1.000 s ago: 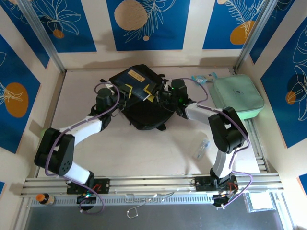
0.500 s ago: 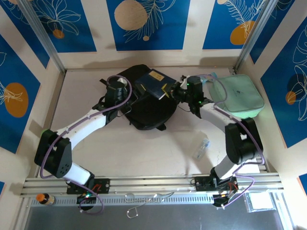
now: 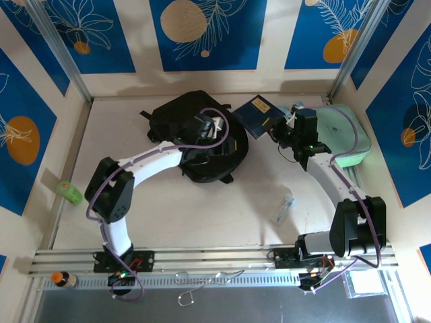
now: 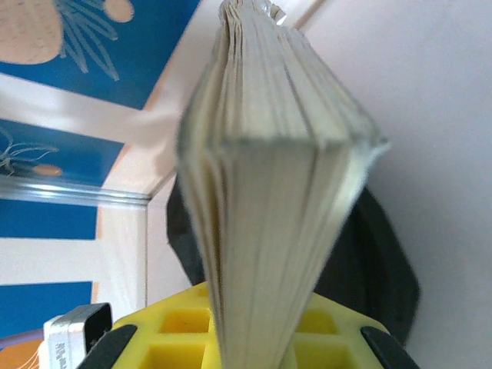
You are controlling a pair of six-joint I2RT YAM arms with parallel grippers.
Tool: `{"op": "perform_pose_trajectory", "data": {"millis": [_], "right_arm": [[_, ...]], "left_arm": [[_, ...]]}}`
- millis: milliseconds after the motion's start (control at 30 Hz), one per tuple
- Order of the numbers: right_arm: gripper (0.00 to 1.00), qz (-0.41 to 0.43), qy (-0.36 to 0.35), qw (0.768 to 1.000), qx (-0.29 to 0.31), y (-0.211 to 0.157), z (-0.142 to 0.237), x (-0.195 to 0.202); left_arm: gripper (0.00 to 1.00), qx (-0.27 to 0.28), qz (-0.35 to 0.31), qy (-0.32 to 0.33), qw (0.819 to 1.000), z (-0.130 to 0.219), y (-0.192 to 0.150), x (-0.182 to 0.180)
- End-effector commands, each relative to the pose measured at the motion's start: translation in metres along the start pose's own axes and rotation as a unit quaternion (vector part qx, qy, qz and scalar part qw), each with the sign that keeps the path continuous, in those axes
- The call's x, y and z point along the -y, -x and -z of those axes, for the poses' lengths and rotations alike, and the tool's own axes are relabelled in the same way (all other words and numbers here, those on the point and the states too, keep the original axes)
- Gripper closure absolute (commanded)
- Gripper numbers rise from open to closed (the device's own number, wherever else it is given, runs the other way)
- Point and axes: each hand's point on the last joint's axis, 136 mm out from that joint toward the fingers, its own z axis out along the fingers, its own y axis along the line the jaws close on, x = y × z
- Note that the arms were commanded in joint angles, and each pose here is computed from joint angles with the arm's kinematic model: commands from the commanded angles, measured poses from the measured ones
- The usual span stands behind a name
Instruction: Pack the student bag
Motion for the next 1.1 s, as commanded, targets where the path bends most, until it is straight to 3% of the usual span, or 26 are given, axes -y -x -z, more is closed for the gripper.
{"op": "perform_pose_trajectory", "data": {"millis": [0, 500, 933, 1067], "right_arm": [[0.97, 0.012, -0.006, 1.000, 0.020, 0.009, 0.018, 0.004], [0.98, -0.011, -0.029, 0.998, 0.047, 0.023, 0.043, 0.029], [0.98, -0.025, -0.028, 0.998, 0.043, 0.022, 0.044, 0.034], [0.98, -0.026, -0.027, 0.998, 0.042, 0.022, 0.044, 0.034]], "left_arm": [[0.39, -0.031, -0.046, -0.023, 0.998, -0.014, -0.006, 0.017], [0.63, -0.112, -0.078, -0.047, 0.989, -0.061, -0.024, 0.024], [0.70, -0.134, -0.070, -0.033, 0.988, -0.070, -0.035, 0.013], [0.67, -0.132, -0.082, -0.012, 0.988, -0.069, -0.033, 0.006]]}}
